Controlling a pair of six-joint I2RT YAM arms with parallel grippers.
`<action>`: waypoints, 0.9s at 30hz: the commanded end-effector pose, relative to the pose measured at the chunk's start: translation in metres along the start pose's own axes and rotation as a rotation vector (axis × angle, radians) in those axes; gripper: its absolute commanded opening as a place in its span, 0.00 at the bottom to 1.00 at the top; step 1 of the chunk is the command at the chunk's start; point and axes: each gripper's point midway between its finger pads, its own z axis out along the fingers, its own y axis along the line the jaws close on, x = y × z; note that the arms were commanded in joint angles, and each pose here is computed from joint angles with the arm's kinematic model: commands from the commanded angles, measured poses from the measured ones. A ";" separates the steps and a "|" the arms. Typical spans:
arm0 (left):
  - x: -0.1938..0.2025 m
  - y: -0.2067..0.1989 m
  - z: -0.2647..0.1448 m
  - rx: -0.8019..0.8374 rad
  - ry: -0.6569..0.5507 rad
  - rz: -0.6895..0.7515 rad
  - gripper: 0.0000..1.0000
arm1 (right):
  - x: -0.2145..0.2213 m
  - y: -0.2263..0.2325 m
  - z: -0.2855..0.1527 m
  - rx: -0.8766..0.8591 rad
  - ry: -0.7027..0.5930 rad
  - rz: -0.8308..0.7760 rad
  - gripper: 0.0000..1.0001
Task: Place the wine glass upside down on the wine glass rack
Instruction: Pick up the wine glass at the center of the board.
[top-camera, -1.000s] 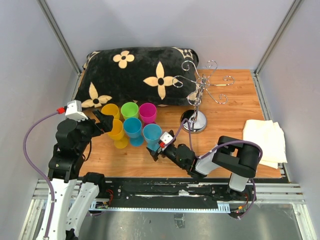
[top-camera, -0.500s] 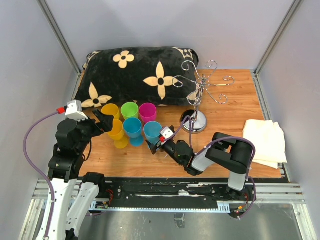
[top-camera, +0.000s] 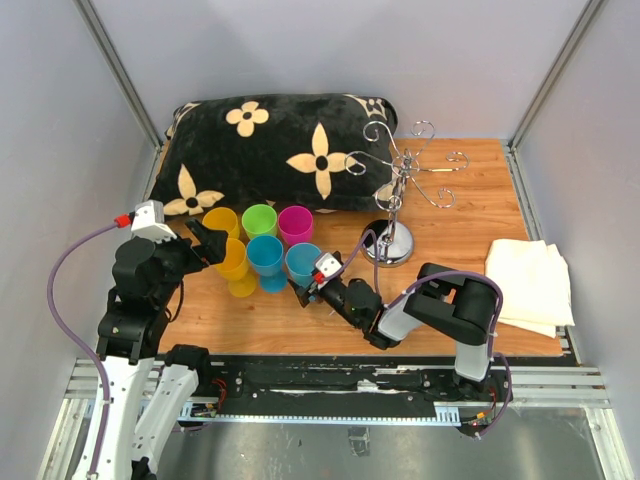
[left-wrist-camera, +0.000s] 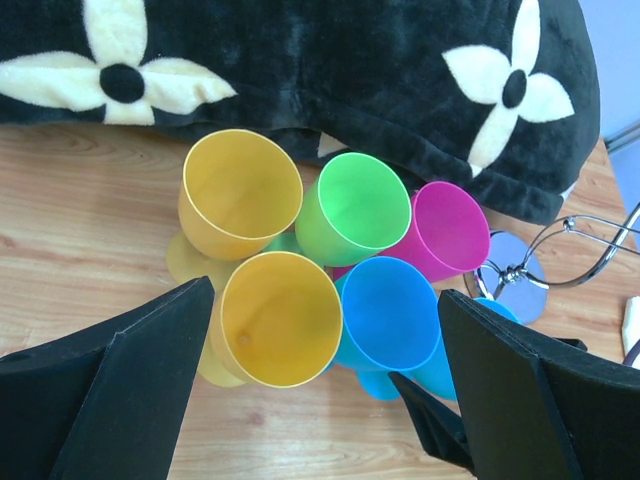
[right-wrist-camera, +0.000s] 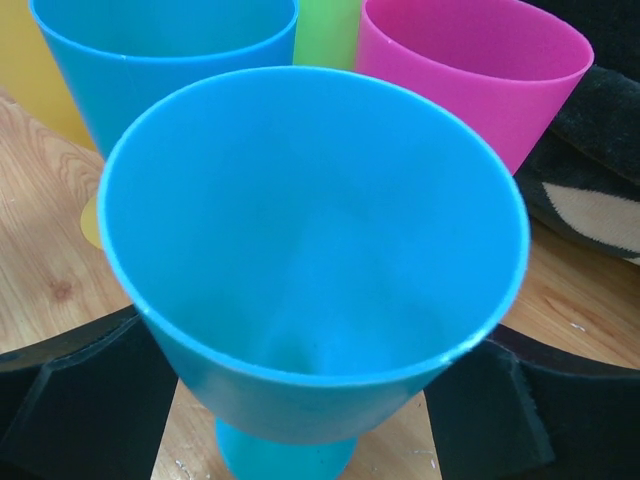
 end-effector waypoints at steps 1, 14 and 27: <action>-0.006 -0.001 0.001 0.008 -0.028 0.002 1.00 | -0.019 -0.012 0.010 0.025 -0.073 -0.011 0.84; -0.009 -0.001 -0.002 0.009 -0.047 0.000 1.00 | -0.022 -0.016 -0.013 -0.002 -0.070 -0.064 0.71; -0.013 0.003 -0.007 -0.019 -0.071 -0.038 1.00 | -0.043 -0.024 -0.070 -0.049 -0.086 -0.073 0.64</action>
